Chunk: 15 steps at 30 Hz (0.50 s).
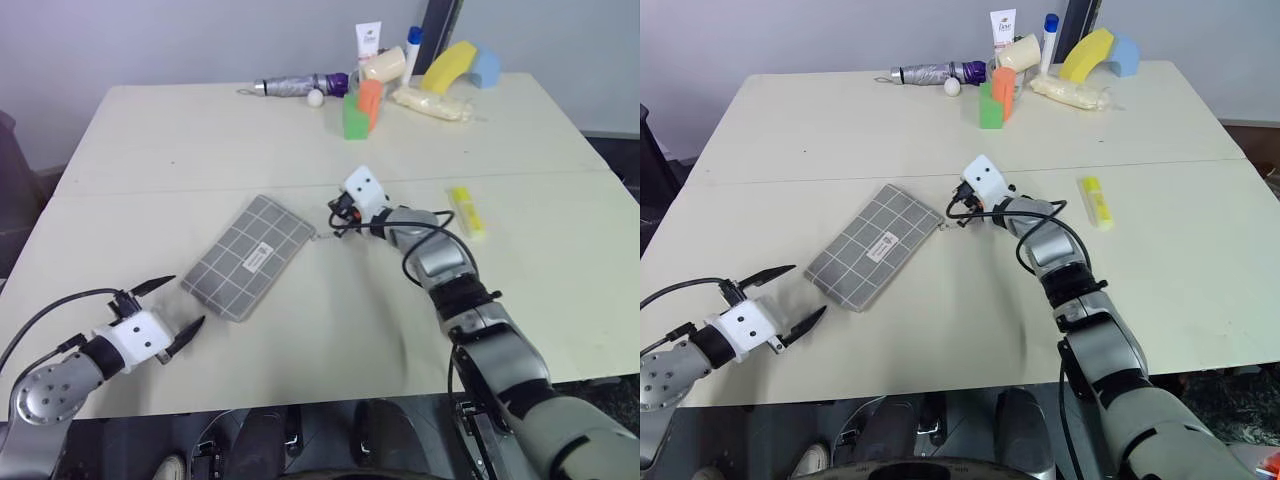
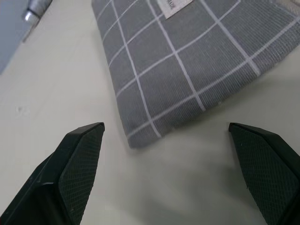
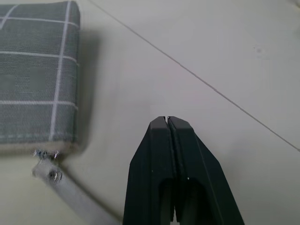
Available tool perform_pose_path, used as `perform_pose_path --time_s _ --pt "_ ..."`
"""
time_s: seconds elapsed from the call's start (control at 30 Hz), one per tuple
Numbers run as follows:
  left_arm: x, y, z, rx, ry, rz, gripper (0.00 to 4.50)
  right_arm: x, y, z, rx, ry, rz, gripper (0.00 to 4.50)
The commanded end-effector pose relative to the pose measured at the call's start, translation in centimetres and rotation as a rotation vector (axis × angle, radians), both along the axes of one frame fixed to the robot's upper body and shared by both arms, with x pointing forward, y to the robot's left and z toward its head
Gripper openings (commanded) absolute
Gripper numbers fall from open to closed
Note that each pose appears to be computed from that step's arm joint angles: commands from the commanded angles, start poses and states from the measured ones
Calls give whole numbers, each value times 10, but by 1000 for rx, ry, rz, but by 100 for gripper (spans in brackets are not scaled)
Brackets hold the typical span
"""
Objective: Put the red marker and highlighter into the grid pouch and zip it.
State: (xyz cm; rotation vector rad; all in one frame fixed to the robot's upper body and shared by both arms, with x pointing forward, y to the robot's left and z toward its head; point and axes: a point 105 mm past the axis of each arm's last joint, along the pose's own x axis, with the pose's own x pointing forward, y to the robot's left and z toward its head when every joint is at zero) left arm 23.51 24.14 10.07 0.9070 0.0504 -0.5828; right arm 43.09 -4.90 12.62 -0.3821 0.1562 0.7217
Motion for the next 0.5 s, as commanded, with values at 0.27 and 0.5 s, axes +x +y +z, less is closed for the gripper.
perform_pose_path --time_s 0.27,0.5 --pt "9 -14 -16 70 -4 -81 450 12 35 0 -49 -3 41 5" --pt "11 -18 -19 78 -12 -97 450 -5 55 -10 -61 39 209 5"
